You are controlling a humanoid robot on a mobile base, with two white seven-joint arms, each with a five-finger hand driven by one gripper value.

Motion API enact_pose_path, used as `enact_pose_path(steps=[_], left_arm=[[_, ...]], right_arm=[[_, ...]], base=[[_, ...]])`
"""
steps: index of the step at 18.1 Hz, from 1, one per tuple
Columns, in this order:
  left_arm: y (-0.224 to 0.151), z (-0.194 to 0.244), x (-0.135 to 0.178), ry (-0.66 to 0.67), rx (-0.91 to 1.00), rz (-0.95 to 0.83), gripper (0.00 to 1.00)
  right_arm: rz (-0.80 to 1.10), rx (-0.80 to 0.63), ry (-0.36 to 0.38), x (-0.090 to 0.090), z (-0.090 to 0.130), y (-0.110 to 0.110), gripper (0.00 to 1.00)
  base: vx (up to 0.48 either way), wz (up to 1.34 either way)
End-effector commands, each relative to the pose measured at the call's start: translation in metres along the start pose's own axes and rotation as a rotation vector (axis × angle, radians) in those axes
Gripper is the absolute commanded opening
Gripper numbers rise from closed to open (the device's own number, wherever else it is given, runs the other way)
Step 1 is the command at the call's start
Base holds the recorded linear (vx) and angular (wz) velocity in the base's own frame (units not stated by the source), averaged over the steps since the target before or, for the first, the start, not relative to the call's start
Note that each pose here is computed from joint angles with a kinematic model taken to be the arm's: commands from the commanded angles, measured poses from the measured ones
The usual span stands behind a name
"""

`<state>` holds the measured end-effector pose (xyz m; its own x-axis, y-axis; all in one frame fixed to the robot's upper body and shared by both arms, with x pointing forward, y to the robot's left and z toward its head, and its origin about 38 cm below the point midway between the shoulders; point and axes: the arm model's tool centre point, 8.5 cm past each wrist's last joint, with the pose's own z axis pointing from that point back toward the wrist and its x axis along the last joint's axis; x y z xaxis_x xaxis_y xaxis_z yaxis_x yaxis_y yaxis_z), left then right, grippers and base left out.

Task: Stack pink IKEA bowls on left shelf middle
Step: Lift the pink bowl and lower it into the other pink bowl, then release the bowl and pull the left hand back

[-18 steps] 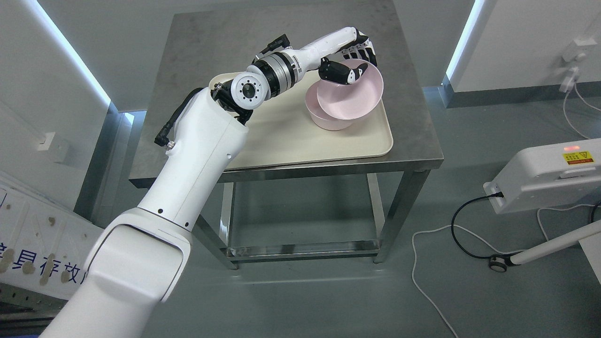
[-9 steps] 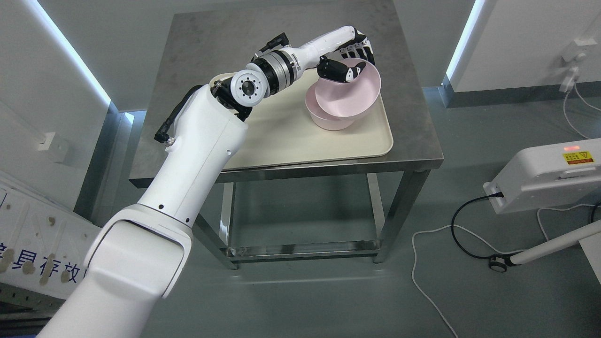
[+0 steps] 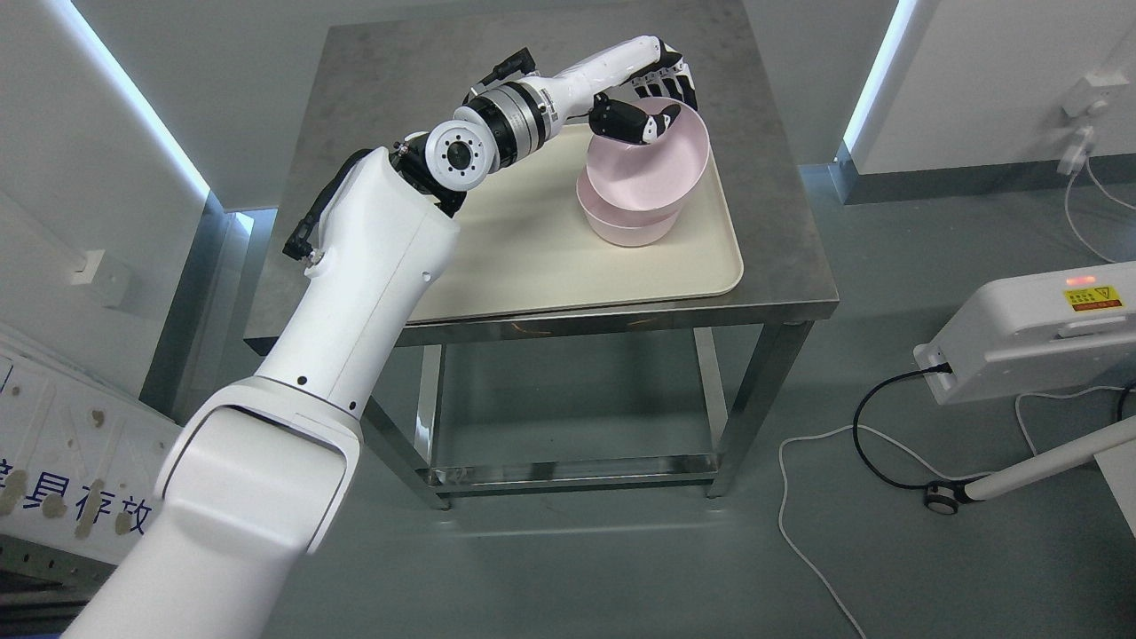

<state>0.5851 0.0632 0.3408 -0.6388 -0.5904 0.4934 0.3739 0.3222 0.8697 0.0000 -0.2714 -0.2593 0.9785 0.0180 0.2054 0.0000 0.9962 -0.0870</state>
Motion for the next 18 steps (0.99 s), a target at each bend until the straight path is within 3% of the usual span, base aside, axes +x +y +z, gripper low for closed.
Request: enact_pose_path(steps=[1,2,6,9,10,12,13,18], left_arm=[[-0.002,0.01,-0.023,0.052,0.002,0.011,0.17],[-0.004,0.01,-0.025,0.055,0.003,0.019,0.31],[0.004,0.015,-0.027,0.048,0.04,0.044,0.5],[0.053,0.046,-0.041,0.011,0.306,0.196,0.83],[0.065,0.062,-0.045,-0.036,0.433,0.281,0.88],[0.077,0.082,-0.048,-0.182,0.603,0.525,0.94],[0.067,0.086,-0.055,-0.229,0.629,0.626,1.0],[-0.025,0.104,-0.035,-0.394,0.526,0.54,1.0]], right_arm=[[-0.002,-0.019,-0.017,0.006,-0.001,-0.011,1.0],[-0.002,-0.019,-0.017,0.006,-0.001,-0.011,1.0],[-0.002,-0.019,-0.017,0.006,-0.001,-0.011,1.0],[-0.002,-0.019,-0.017,0.006,-0.001,-0.011,1.0],[-0.002,-0.019,-0.017,0.006,-0.001,-0.011,1.0],[-0.002,-0.019,-0.017,0.006,-0.001,-0.011,1.0],[-0.002,-0.019,-0.017,0.006,-0.001,-0.011,1.0],[-0.002,-0.019,-0.017,0.006,-0.001,-0.011,1.0]], base=[[0.0,0.0],[0.0,0.0],[0.0,0.0],[0.0,0.0],[0.0,0.0],[0.0,0.0],[0.0,0.0],[0.0,0.0]])
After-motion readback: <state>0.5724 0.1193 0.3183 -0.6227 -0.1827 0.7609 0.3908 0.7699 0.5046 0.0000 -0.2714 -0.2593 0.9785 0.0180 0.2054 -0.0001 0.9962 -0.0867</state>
